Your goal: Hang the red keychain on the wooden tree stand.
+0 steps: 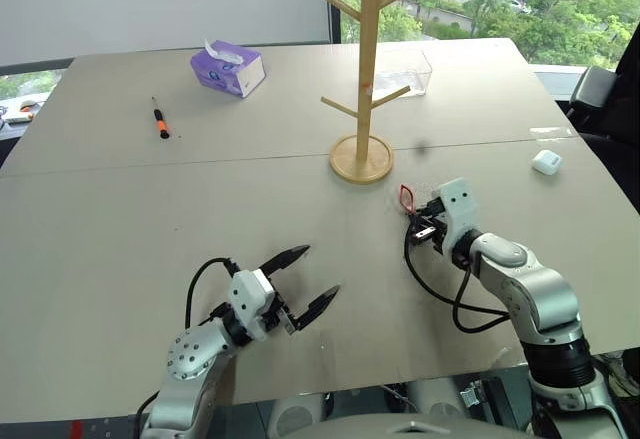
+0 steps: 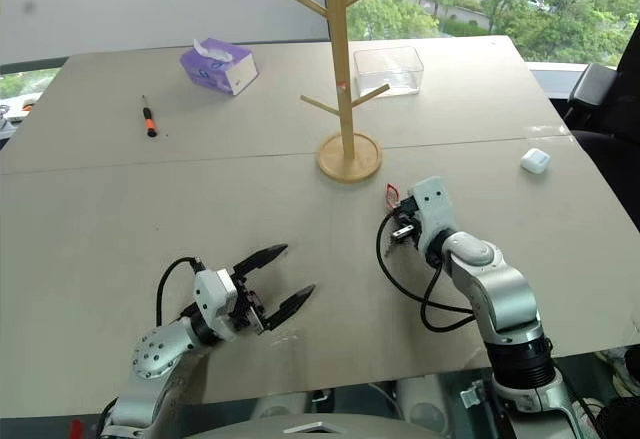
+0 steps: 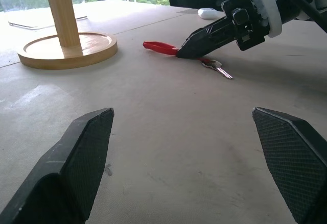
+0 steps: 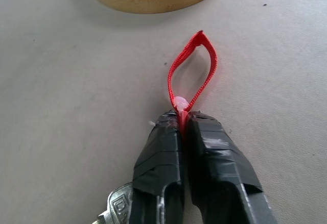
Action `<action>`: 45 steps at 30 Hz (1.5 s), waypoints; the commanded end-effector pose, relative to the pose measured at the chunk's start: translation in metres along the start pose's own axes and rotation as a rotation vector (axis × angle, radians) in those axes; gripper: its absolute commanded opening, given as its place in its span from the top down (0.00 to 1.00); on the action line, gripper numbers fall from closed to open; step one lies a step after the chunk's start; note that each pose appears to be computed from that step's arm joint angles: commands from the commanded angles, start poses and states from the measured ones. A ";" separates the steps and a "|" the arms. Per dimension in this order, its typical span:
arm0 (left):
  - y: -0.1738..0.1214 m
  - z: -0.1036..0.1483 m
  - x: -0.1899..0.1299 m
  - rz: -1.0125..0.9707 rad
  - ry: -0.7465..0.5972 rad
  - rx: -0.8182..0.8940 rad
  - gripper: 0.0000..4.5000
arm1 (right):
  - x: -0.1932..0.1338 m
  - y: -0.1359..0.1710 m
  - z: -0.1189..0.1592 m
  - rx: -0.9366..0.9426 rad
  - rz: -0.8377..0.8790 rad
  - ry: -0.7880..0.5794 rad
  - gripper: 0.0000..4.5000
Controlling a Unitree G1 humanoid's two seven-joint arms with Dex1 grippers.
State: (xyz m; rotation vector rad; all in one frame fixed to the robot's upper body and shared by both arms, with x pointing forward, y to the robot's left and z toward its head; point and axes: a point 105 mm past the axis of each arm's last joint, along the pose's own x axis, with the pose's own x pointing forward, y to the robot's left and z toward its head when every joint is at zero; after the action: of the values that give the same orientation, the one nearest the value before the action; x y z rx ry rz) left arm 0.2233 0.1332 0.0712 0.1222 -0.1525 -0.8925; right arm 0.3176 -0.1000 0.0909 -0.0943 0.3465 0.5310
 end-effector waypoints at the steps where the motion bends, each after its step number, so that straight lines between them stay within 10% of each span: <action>1: 0.001 0.007 0.003 -0.001 -0.029 0.021 0.00 | -0.001 0.006 0.000 -0.010 0.037 0.007 0.99; 8: 0.009 0.021 0.011 0.027 -0.066 0.043 0.00 | -0.012 -0.002 0.053 -0.135 0.048 -0.221 0.99; 20: 0.056 0.161 0.065 0.066 -0.243 0.050 0.00 | -0.057 0.023 0.203 -0.460 0.126 -0.795 0.99; 27: 0.061 0.192 0.068 0.030 -0.207 -0.008 0.00 | -0.053 0.040 0.201 -0.569 0.211 -0.801 0.99; 45: 0.059 0.177 0.069 0.018 -0.085 -0.059 0.00 | -0.024 0.033 0.168 -0.569 0.206 -0.646 0.99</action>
State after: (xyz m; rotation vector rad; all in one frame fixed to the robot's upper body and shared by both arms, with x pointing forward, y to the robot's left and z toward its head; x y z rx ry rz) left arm 0.2834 0.1102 0.2528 -0.0003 -0.1674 -0.8803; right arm 0.3342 -0.0520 0.2453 -0.4230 -0.3876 0.8396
